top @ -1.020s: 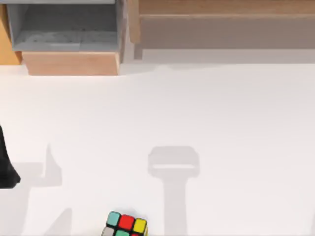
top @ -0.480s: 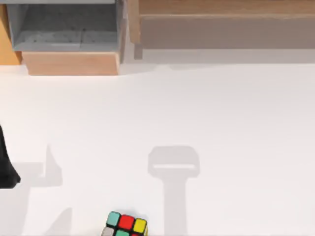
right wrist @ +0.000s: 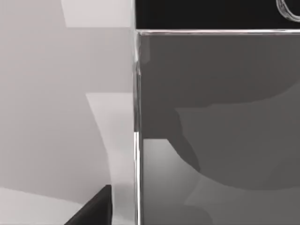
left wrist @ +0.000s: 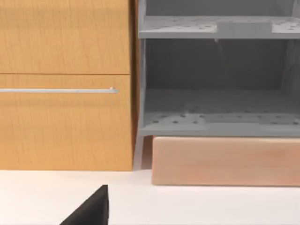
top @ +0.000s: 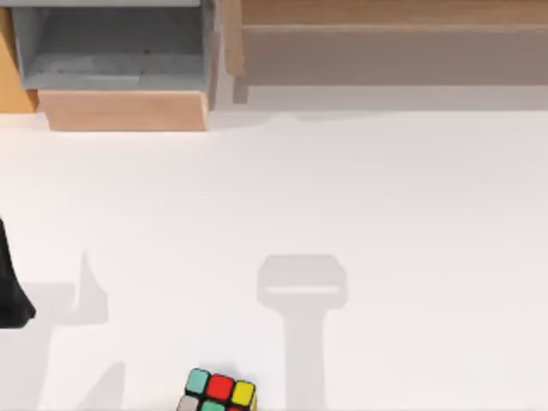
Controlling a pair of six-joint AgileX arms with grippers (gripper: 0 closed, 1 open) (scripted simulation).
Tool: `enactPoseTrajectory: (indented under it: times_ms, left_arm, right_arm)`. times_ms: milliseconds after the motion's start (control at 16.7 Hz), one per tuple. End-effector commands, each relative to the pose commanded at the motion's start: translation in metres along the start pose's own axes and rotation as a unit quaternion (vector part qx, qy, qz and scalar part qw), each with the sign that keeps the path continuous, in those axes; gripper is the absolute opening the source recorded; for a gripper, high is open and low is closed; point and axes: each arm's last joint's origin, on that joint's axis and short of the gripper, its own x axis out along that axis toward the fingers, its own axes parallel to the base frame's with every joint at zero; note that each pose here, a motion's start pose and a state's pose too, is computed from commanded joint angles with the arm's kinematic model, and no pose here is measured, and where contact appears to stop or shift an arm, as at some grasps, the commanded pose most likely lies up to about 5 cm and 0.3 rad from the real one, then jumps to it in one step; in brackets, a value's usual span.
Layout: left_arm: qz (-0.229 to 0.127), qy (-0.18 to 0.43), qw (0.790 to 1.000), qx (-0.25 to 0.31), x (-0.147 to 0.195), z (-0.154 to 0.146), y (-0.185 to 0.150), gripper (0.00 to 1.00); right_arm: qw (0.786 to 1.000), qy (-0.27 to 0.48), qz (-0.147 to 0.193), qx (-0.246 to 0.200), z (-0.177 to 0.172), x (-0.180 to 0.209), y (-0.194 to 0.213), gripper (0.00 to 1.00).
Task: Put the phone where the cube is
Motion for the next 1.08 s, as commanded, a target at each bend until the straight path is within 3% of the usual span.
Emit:
enactPoseTrajectory:
  times_ms: [180, 960, 1080]
  left_arm:
    - [0.0, 0.0, 1.0, 0.0, 0.0, 0.0, 0.0, 1.0]
    - [0.0, 0.0, 1.0, 0.0, 0.0, 0.0, 0.0, 1.0]
    - [0.0, 0.0, 1.0, 0.0, 0.0, 0.0, 0.0, 1.0]
  right_arm:
    - [1.0, 0.0, 0.0, 0.0, 0.0, 0.0, 0.0, 1.0]
    - [1.0, 0.0, 0.0, 0.0, 0.0, 0.0, 0.0, 0.02]
    - [1.0, 0.0, 0.0, 0.0, 0.0, 0.0, 0.0, 0.0]
